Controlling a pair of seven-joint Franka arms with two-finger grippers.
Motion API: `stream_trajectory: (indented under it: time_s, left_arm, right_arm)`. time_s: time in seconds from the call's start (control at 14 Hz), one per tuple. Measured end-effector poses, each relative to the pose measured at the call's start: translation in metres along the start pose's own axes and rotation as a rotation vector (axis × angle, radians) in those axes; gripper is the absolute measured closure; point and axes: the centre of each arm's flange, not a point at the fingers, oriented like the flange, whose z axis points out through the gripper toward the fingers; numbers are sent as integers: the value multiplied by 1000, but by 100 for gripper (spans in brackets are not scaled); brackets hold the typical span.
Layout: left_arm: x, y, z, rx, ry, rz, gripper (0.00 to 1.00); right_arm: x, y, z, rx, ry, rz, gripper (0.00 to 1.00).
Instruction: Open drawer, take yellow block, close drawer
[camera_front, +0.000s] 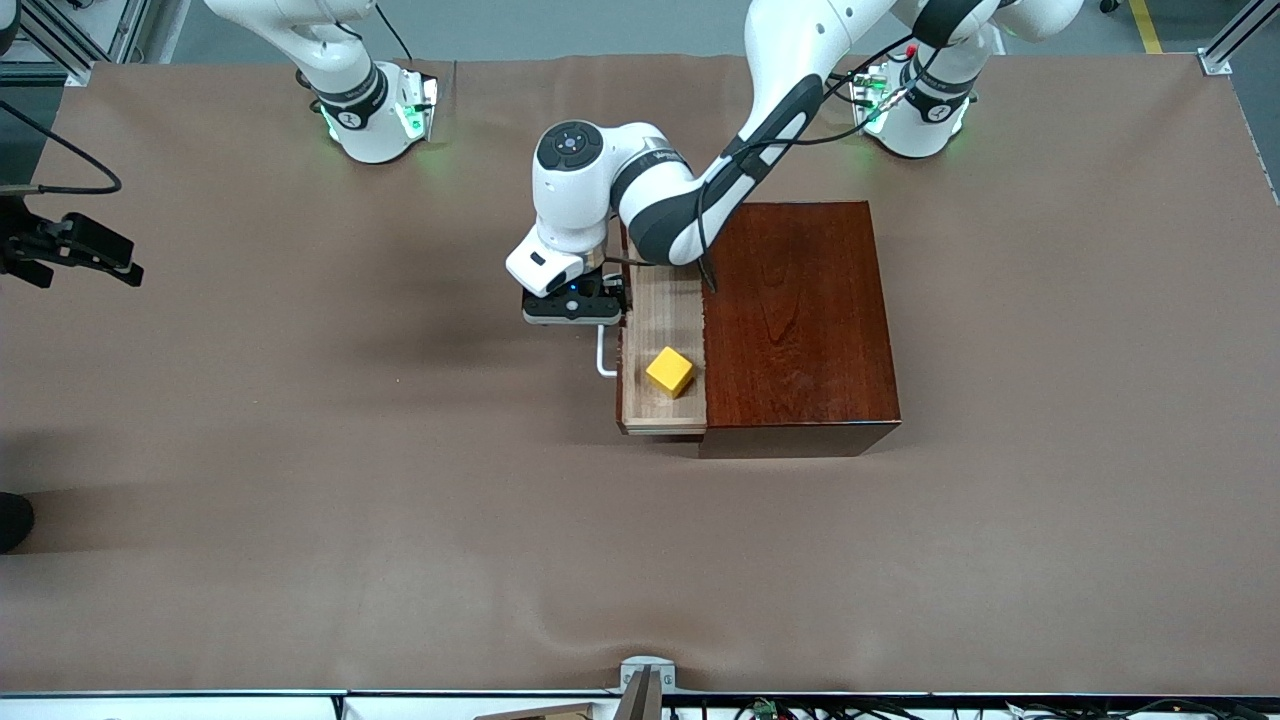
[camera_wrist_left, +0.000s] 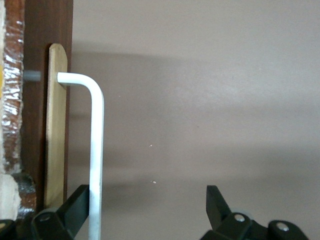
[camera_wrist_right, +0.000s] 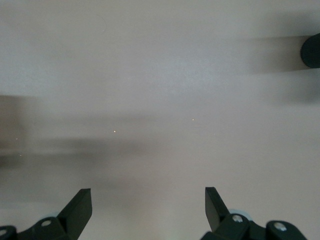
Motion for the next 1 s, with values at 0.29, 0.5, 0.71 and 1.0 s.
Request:
stream_trajectory:
  time_s: [0.29, 0.5, 0.71, 1.0]
  left_arm:
    - [2, 11, -7, -79, 35, -8, 0]
    - [3, 16, -11, -120, 53, -9, 0]
    - [2, 18, -12, -129, 55, -10, 0]
    - [16, 19, -28, -157, 75, -52, 0]
  right_arm:
    - [0, 0, 0, 0, 0, 0, 0]
    - [0, 0, 0, 0, 0, 0, 0]
    - [0, 0, 0, 0, 0, 0, 0]
    - [0, 0, 0, 0, 0, 0, 0]
